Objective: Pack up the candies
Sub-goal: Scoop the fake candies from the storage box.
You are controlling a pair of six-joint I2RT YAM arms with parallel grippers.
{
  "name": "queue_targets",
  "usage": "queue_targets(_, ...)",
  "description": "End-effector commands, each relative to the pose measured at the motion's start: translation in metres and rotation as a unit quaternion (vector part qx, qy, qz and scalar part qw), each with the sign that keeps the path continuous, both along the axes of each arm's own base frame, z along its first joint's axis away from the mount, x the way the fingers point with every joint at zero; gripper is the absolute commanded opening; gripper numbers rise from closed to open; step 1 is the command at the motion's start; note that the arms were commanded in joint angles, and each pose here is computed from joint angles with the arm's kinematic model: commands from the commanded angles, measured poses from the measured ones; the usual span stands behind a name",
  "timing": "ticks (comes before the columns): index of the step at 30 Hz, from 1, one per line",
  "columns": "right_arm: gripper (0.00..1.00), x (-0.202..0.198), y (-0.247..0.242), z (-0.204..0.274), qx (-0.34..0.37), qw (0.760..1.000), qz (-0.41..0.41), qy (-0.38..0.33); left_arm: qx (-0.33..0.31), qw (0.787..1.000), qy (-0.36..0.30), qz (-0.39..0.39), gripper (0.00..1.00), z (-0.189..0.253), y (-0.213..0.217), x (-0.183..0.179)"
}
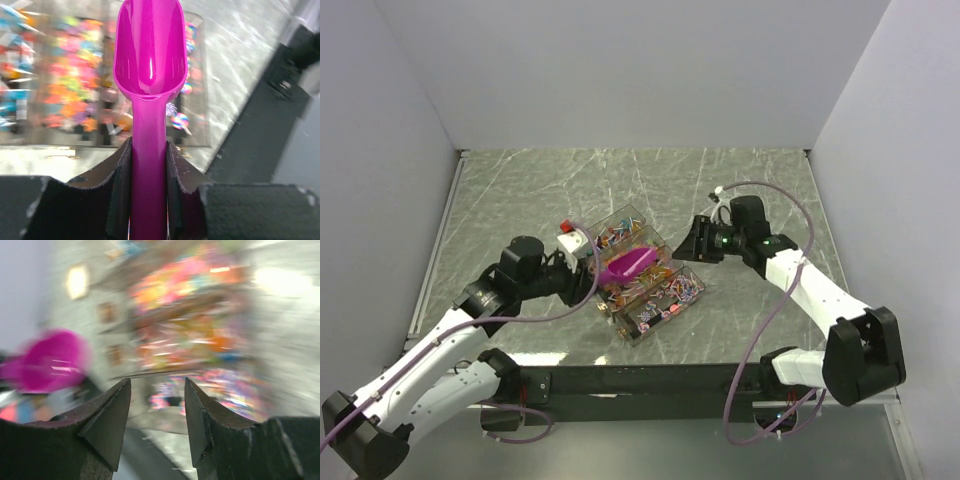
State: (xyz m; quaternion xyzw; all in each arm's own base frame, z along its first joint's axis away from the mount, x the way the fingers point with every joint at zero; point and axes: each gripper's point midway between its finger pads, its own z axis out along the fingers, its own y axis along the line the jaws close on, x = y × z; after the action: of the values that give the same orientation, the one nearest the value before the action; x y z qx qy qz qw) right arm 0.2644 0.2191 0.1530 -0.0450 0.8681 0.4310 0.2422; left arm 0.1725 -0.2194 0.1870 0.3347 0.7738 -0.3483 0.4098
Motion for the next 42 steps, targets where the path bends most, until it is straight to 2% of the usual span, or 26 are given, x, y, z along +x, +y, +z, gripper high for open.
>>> queue_targets(1,0.54,0.011,-0.059,-0.025,-0.187,0.979,-0.071,-0.041,0.004,0.997,-0.053,0.056,0.01,0.034,0.008,0.030)
queue_targets(4,0.54,0.007,-0.075,-0.038,-0.268,0.959,-0.083,-0.044,0.043,0.995,-0.053,0.070,0.01,0.029,0.017,0.037)
queue_targets(7,0.53,0.001,-0.082,-0.052,-0.310,0.947,-0.080,-0.040,0.064,0.994,-0.052,0.074,0.01,0.033,0.020,0.040)
queue_targets(13,0.48,0.001,-0.076,-0.064,-0.331,0.941,-0.058,-0.045,0.117,0.991,-0.043,0.053,0.01,0.023,0.027,0.039)
queue_targets(17,0.40,0.004,-0.070,-0.073,-0.347,0.936,-0.041,-0.043,0.124,0.990,-0.041,0.049,0.01,0.027,0.028,0.038)
queue_targets(21,0.36,0.005,-0.066,-0.083,-0.365,0.930,-0.025,-0.041,0.128,0.991,-0.030,0.038,0.01,0.026,0.028,0.033)
queue_targets(22,0.33,0.007,-0.066,-0.082,-0.368,0.929,-0.025,-0.041,0.134,0.990,-0.024,0.038,0.01,0.023,0.028,0.033)
queue_targets(26,0.13,0.008,-0.071,-0.086,-0.392,0.919,-0.025,-0.034,0.152,0.988,-0.001,0.034,0.01,0.013,0.031,0.028)
queue_targets(30,0.08,0.013,-0.089,-0.083,-0.442,0.895,-0.027,-0.045,0.158,0.987,0.001,0.027,0.01,0.016,0.028,0.026)
queue_targets(32,0.03,0.015,-0.103,-0.080,-0.476,0.878,-0.029,-0.051,0.163,0.986,0.001,0.020,0.01,0.017,0.025,0.026)
queue_targets(38,0.00,0.020,-0.122,-0.074,-0.518,0.850,-0.033,-0.085,0.211,0.977,0.016,-0.006,0.01,0.005,0.020,0.017)
queue_targets(42,0.00,0.018,-0.122,-0.074,-0.518,0.850,-0.030,-0.086,0.257,0.966,0.030,-0.016,0.01,-0.005,0.018,0.012)
